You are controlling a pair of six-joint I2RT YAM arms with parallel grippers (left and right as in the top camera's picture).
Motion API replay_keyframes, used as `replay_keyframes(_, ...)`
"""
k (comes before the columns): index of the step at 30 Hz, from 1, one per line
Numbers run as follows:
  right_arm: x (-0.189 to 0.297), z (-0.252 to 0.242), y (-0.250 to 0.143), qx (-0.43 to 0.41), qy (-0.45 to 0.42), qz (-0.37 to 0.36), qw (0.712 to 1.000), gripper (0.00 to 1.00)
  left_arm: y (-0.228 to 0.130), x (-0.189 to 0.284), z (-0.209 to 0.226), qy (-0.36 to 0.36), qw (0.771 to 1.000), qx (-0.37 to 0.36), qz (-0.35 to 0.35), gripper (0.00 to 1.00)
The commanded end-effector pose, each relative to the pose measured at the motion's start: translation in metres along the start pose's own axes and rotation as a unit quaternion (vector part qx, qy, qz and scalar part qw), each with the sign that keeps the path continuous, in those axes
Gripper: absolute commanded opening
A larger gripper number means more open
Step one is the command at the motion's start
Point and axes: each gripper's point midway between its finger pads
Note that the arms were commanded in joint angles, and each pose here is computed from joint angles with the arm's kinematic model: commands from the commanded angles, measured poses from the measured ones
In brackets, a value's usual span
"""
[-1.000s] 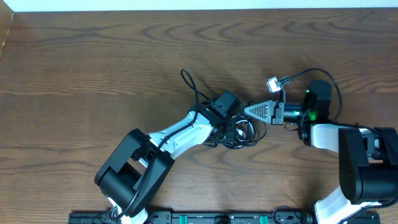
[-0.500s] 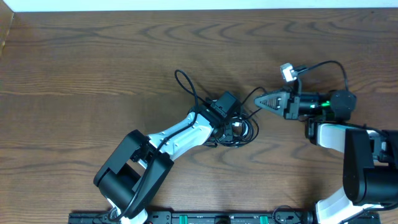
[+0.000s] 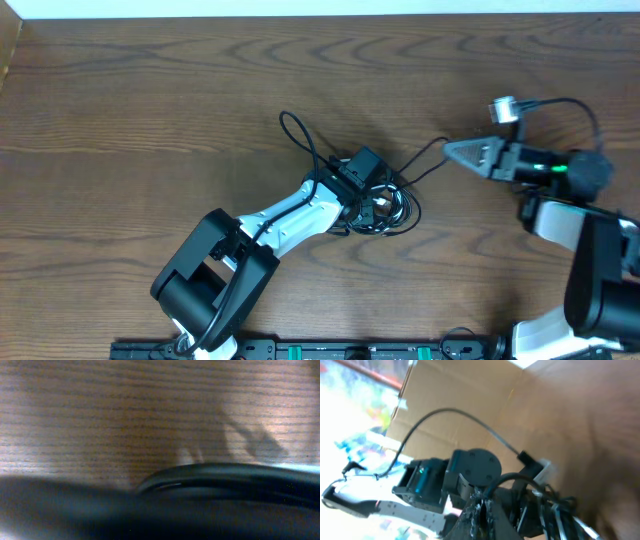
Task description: Untangle cables
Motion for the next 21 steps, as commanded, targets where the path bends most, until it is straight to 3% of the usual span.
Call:
replay_keyframes(1, 0.025, 0.032, 0.038, 0.067, -0.022, -0.082, 0.994, 0.01, -0.019, -0.027, 0.056, 0.102, 0.995, 0.009, 0.019, 0.08)
replay_keyframes(11, 0.036, 0.052, 0.026, 0.109, -0.036, -0.044, 0.992, 0.01, -0.019, -0.027, 0.056, 0.102, 0.995, 0.009, 0.019, 0.08)
replay_keyframes(18, 0.035, 0.043, 0.014, 0.096, -0.035, -0.039, 0.994, 0.35, -0.018, -0.027, 0.055, 0.099, 0.995, 0.009, 0.017, 0.08)
replay_keyframes(20, 0.032, 0.037, 0.010, 0.094, -0.032, -0.037, 0.994, 0.52, -0.018, -0.027, 0.055, 0.099, 0.995, 0.009, 0.017, 0.08)
replay_keyframes(21, 0.031, 0.035, 0.009, 0.088, -0.031, -0.036, 0.995, 0.54, -0.018, -0.027, 0.055, 0.099, 0.995, 0.009, 0.017, 0.08)
Point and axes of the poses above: each gripper's point midway between its finger pads, its own x axis back along the fingers, its own z axis along the line the jaws close on, y = z × x, and after that the axes turned 5 degrees about x, right-handed
